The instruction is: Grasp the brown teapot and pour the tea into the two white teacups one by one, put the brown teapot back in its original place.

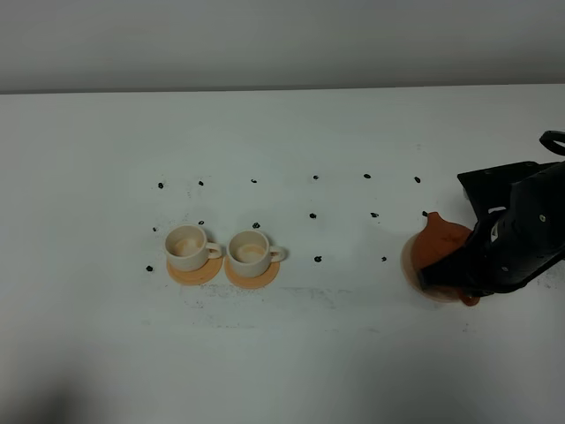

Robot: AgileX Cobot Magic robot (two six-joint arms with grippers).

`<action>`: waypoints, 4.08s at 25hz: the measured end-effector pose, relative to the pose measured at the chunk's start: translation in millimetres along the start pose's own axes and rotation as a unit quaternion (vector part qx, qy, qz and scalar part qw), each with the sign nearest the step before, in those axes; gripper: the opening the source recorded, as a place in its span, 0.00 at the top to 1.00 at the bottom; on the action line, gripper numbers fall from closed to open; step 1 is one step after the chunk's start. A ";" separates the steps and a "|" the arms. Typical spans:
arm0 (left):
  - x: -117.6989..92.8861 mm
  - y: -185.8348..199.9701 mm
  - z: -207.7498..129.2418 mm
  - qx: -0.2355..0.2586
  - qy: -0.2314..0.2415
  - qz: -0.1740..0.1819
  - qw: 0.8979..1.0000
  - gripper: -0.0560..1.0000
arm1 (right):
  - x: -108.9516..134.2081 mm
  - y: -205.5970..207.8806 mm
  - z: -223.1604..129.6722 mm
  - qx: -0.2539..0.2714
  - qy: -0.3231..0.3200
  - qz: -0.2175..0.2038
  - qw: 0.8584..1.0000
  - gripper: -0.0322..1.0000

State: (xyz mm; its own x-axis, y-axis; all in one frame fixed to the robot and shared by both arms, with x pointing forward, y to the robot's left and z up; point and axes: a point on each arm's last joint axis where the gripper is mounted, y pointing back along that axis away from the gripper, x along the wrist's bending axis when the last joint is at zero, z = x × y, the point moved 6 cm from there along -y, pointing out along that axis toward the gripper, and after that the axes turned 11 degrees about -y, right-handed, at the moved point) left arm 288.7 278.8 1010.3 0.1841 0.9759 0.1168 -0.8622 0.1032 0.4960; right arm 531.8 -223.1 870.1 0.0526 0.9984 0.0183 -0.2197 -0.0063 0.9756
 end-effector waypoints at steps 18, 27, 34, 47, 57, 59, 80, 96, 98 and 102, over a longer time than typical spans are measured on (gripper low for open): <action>0.0 0.0 0.0 0.000 0.000 0.000 1.000 0.65 | -1.2 -1.5 0.5 0.002 0.021 0.003 1.000 0.89; 0.0 0.0 0.0 0.000 0.000 0.000 1.000 0.65 | -1.4 10.0 8.0 -0.038 0.029 0.010 0.999 0.89; 0.0 0.0 0.0 0.000 0.000 0.000 1.000 0.65 | -3.3 18.5 3.7 -0.052 0.029 0.014 0.998 0.89; 0.0 0.0 0.0 0.000 0.000 0.000 1.000 0.65 | 38.1 41.1 16.8 -0.122 0.094 0.052 0.987 0.89; 0.0 0.0 0.0 0.000 0.000 0.000 1.000 0.65 | 84.0 57.3 19.4 -0.170 0.167 0.091 0.967 0.89; 0.0 0.0 0.0 0.000 0.000 0.000 1.000 0.65 | 91.7 59.0 17.5 -0.176 0.177 0.098 0.963 0.89; 0.0 0.0 0.0 0.000 0.000 0.000 1.000 0.65 | 112.0 30.9 23.8 -0.169 0.262 0.068 0.948 0.89; 0.0 0.0 0.0 0.000 0.000 0.000 1.000 0.65 | 119.1 32.5 27.5 -0.196 0.367 0.026 0.909 0.89; 0.0 0.0 0.0 0.000 0.000 0.000 1.000 0.65 | 118.8 32.9 28.9 -0.201 0.377 0.021 0.904 0.89; 0.0 0.0 0.0 0.000 0.000 0.000 1.000 0.65 | 120.3 34.3 31.8 -0.212 0.393 0.018 0.894 0.89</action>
State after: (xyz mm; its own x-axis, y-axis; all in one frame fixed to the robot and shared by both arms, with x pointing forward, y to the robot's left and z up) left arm 288.7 278.8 1010.3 0.1841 0.9759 0.1168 -0.8622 0.1032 0.4960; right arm 561.5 -105.0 912.8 -0.6263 0.7295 -0.2747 -0.5668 -0.1842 0.8030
